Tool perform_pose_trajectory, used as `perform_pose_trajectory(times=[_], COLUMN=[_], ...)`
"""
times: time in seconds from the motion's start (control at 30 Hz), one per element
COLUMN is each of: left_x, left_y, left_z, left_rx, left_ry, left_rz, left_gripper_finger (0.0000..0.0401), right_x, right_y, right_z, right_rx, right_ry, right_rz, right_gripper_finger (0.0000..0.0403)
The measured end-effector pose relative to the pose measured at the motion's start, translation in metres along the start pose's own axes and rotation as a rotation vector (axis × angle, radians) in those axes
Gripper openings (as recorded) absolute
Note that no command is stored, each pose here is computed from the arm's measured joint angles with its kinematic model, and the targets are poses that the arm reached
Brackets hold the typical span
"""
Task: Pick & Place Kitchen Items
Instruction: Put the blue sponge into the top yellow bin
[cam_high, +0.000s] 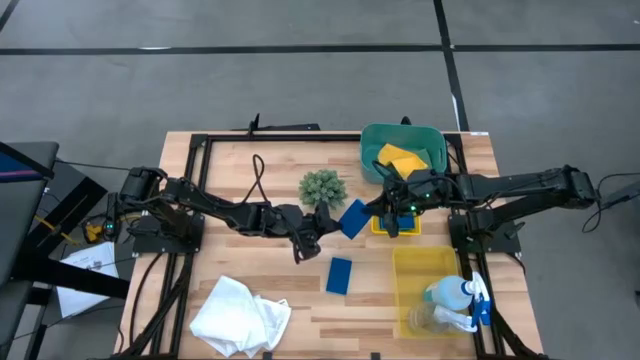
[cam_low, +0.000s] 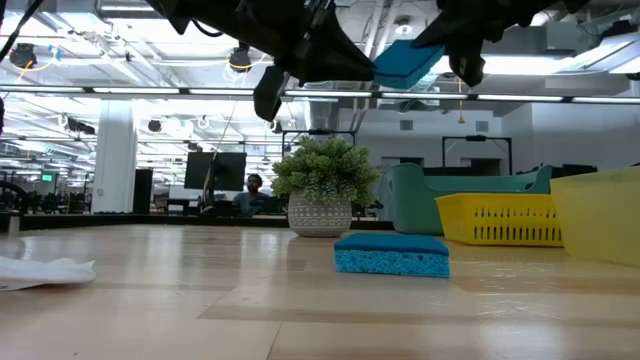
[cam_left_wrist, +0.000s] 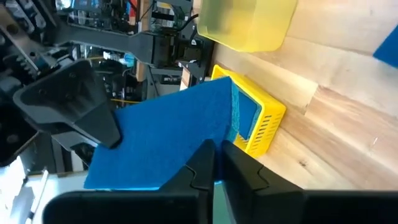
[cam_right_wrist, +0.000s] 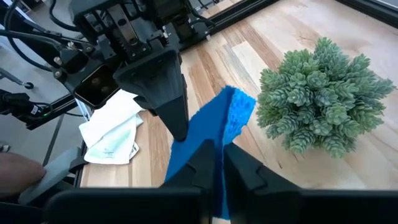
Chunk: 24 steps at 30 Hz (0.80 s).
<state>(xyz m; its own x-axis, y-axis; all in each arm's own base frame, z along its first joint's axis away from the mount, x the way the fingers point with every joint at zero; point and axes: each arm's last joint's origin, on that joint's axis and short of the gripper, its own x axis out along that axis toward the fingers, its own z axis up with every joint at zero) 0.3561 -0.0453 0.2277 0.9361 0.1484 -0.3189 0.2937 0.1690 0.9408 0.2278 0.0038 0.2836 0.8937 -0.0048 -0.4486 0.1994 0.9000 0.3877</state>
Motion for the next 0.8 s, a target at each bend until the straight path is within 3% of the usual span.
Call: perform_pose_trajectory(times=[0.27, 0.47, 0.7, 0.8], left_x=[-0.007, -0.028, -0.070, -0.086], left_y=[0.007, 0.020, 0.043, 0.054], left_z=[-0.002, -0.008, -0.016, -0.021], left_rx=[-0.151, -0.276, -0.503, -0.629], left_ry=[0.110, 0.189, 0.187, 0.167], left_rz=[0.051, 0.054, 0.065, 0.120], left_gripper_finger=[0.0053, 0.0080, 0.0078, 0.0070], right_x=[-0.003, -0.006, -0.007, -0.015], right_y=[-0.002, -0.010, -0.017, -0.017], right_z=[0.003, 0.000, -0.008, -0.009], right_rx=[0.008, 0.047, 0.129, 0.161], right_ry=[-0.018, 0.004, 0.001, -0.029], right_rz=[-0.014, -0.099, -0.178, -0.235], right_gripper_finger=[0.0006, 0.0004, 0.0002, 0.0002])
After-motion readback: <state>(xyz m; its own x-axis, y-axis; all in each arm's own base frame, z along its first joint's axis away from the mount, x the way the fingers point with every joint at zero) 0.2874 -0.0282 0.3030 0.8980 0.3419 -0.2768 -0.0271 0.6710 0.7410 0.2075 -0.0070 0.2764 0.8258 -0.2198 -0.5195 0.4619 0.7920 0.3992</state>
